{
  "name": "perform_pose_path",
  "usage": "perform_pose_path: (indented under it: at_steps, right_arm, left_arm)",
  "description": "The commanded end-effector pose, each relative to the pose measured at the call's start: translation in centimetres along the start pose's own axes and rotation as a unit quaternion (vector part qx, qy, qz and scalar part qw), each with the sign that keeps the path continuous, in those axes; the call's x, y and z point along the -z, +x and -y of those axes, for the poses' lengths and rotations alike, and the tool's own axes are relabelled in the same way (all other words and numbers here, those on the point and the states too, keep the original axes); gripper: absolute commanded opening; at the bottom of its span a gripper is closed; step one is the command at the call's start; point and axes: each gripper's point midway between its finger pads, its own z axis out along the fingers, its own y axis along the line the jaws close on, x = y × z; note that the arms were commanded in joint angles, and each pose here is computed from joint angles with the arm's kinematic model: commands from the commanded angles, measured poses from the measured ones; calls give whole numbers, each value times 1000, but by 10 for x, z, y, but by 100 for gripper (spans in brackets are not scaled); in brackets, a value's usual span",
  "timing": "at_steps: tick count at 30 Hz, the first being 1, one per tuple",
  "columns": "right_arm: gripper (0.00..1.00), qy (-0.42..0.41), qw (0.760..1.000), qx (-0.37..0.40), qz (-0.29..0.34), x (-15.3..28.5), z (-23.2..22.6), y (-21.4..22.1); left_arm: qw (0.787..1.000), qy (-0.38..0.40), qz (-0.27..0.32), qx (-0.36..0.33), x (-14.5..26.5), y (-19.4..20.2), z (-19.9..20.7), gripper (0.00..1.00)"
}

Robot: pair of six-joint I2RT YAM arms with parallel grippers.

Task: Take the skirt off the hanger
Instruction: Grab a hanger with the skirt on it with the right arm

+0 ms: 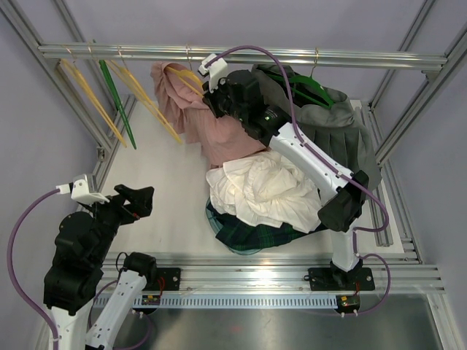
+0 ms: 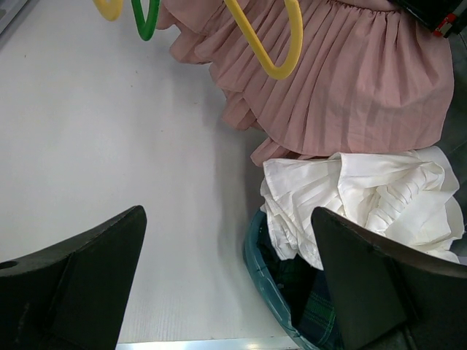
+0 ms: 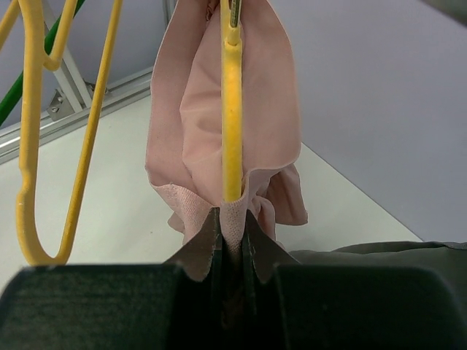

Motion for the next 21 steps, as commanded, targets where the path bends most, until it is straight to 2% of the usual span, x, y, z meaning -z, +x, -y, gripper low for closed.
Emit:
perform_pose_path:
  at_steps: [1,6,9,11,15,21]
  right_arm:
    - [0,71,959,-5,274,101,45,-190]
    - [0,53,954,46,293,106,37,-194]
    - [0,41,944,103,311,113,31,-200]
    - [0,46,938,113,324,119,32,-208]
    - [0,81,934,77,339,128,51,-224]
    - [0,81,938,32,336,131,61,-228]
  left_arm:
    - [999,19,33,9,1,-22,13,99]
    - [999,19,31,8,-1,-22,13,99]
    - [999,19,31,7,0,-22,13,99]
    - [999,18,30,6,0,-21,12,99]
    - [999,18,31,9,0,-20,12,99]
    - [999,18,33,11,3,-20,11,99]
